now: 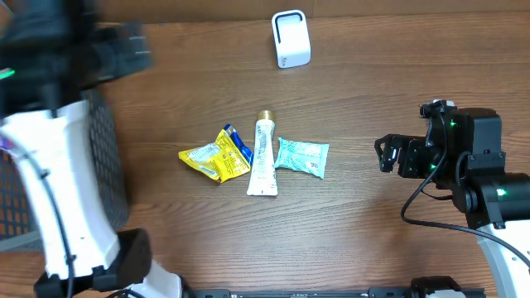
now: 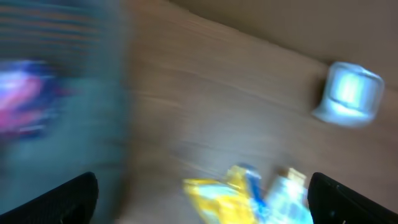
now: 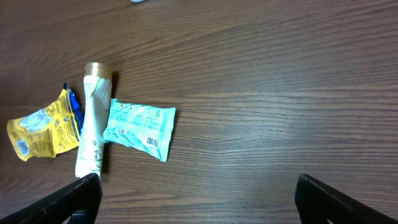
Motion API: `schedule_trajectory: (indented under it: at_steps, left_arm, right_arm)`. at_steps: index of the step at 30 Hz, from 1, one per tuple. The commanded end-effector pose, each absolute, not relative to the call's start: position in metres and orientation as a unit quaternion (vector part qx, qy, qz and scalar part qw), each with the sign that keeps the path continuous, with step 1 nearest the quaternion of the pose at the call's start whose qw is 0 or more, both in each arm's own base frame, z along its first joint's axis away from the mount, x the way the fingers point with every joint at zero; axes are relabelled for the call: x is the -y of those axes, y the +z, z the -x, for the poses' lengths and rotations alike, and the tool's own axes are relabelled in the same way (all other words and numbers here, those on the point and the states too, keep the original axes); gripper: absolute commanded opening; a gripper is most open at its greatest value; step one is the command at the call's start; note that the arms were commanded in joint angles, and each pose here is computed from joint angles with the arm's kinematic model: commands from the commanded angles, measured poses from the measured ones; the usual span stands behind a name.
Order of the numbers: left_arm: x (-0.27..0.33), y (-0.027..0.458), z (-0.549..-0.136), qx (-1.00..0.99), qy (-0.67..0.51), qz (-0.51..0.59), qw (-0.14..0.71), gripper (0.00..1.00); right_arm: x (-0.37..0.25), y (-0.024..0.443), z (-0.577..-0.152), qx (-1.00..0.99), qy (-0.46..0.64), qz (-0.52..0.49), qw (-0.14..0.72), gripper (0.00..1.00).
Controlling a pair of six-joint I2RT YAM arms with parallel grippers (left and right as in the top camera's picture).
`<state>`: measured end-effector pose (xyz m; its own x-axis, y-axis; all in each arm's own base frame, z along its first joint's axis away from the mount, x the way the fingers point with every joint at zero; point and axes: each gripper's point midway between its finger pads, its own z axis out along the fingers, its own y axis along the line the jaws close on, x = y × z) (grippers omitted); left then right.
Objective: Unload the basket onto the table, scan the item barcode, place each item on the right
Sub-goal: 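Carry the white tube out and lay it between the two packets, then reach the left gripper into the basket and grasp the purple Carefree box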
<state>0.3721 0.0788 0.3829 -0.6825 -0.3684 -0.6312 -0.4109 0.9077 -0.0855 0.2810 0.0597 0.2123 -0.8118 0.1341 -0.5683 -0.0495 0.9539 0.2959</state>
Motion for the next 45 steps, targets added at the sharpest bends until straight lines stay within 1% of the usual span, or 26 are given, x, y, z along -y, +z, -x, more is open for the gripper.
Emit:
schedule_trajectory:
  at_steps: [1, 4, 6, 8, 9, 14, 19, 23, 27, 34, 39, 45]
  left_arm:
    - [-0.159, 0.37, -0.356, -0.91, 0.129, 0.25, 0.303, 1.0]
    - [-0.216, 0.356, -0.346, -0.898, 0.152, 0.302, 0.282, 1.0]
    - [-0.242, 0.34, -0.346, -0.895, 0.139, 0.326, 0.271, 1.0]
    - [-0.259, 0.322, -0.349, -0.901, 0.13, 0.328, 0.253, 1.0]
    - [-0.27, 0.306, -0.35, -0.905, 0.125, 0.333, 0.235, 1.0]
    - [-0.289, 0.255, -0.363, -0.918, 0.11, 0.334, 0.182, 1.0]
    - [-0.302, 0.209, -0.386, -0.935, 0.106, 0.3, 0.154, 1.0]
    - [-0.311, 0.181, -0.396, -0.94, 0.107, 0.295, 0.137, 1.0]
    - [-0.318, 0.17, -0.405, -0.947, 0.113, 0.265, 0.138, 1.0]
    - [-0.328, 0.169, -0.416, -0.943, 0.125, 0.263, 0.159, 1.0]
    - [-0.337, 0.17, -0.407, -0.939, 0.155, 0.27, 0.144, 1.0]
    - [-0.341, 0.15, -0.391, -0.942, 0.147, 0.279, 0.112, 1.0]
  right_arm:
    - [-0.062, 0.221, -0.284, -0.936, 0.154, -0.017, 0.317, 1.0]
    - [-0.062, 0.221, -0.284, -0.936, 0.154, -0.017, 0.316, 1.0]
    - [-0.062, 0.221, -0.284, -0.936, 0.154, -0.017, 0.316, 1.0]
    - [-0.062, 0.22, -0.283, -0.936, 0.154, -0.017, 0.315, 1.0]
    - [-0.062, 0.22, -0.283, -0.936, 0.154, -0.017, 0.315, 1.0]
    - [-0.062, 0.221, -0.284, -0.936, 0.154, -0.017, 0.317, 1.0]
    - [-0.062, 0.221, -0.284, -0.936, 0.154, -0.017, 0.317, 1.0]
    - [-0.062, 0.221, -0.284, -0.936, 0.154, -0.017, 0.317, 1.0]
    - [-0.062, 0.22, -0.283, -0.936, 0.154, -0.017, 0.316, 1.0]
    - [-0.062, 0.22, -0.283, -0.936, 0.154, -0.017, 0.315, 1.0]
    - [-0.062, 0.217, -0.28, -0.94, 0.153, -0.018, 0.306, 1.0]
    - [-0.062, 0.216, -0.278, -0.94, 0.152, -0.017, 0.304, 1.0]
